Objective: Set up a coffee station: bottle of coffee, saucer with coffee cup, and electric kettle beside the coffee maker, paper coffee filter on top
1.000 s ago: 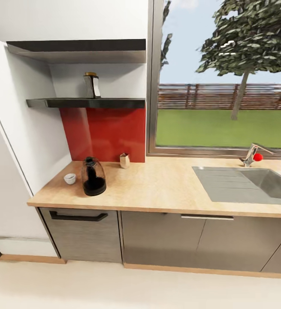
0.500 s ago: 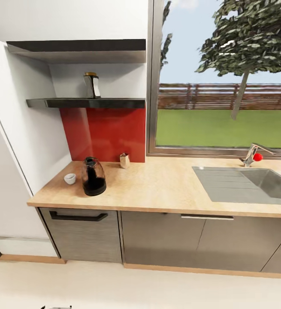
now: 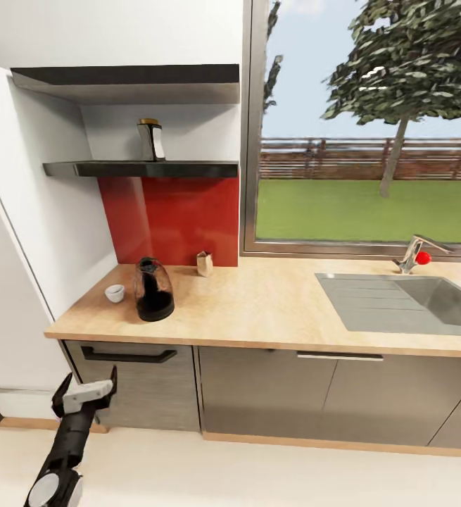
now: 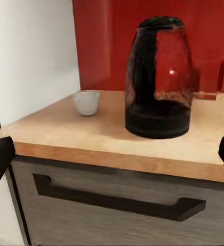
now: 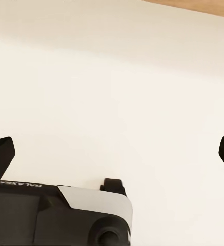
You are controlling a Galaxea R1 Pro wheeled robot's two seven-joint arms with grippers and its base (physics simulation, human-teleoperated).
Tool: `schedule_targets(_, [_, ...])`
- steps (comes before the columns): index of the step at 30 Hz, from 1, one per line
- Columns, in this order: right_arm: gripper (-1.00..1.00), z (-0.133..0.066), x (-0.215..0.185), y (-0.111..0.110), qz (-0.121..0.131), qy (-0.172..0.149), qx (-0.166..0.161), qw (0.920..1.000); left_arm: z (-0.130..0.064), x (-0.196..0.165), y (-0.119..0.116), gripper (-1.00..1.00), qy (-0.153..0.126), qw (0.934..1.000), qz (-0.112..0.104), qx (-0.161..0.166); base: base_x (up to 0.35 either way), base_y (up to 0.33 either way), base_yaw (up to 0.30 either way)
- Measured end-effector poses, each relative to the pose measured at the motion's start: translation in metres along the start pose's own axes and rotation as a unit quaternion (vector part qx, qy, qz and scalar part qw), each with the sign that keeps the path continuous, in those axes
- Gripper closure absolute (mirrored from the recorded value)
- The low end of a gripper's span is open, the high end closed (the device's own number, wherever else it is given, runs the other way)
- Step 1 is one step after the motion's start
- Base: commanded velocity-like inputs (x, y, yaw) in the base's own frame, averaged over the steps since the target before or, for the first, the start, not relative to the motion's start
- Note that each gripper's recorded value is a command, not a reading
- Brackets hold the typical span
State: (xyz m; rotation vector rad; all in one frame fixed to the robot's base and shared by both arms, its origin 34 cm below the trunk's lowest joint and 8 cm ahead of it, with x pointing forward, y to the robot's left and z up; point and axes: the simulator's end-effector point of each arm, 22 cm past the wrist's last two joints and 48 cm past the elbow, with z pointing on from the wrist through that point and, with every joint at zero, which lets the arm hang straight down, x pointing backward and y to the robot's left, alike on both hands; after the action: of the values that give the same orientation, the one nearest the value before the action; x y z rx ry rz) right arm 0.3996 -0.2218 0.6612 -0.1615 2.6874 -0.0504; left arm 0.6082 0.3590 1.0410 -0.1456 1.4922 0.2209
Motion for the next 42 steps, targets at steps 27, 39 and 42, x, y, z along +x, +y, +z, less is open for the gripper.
schedule_targets(27, [-1.0,0.0,0.001,-0.002,-0.002,0.0,0.002,1.0,0.208,-0.5,-0.098,-1.0,-0.184,0.9818,-0.029,0.036,0.0,0.0,0.0])
schedule_targets(39, [-1.0,0.0,0.0,-0.002,-0.003,0.0,0.001,1.0,0.286,-0.551,-0.125,-1.0,-0.087,0.9951,-0.011,0.046,0.0,0.0,0.0])
schedule_targets(42, [-1.0,0.0,0.001,-0.004,-0.004,0.001,0.002,1.0,0.289,-0.57,-0.125,-1.0,-0.081,0.9958,-0.006,0.044,0.0,0.0,0.0])
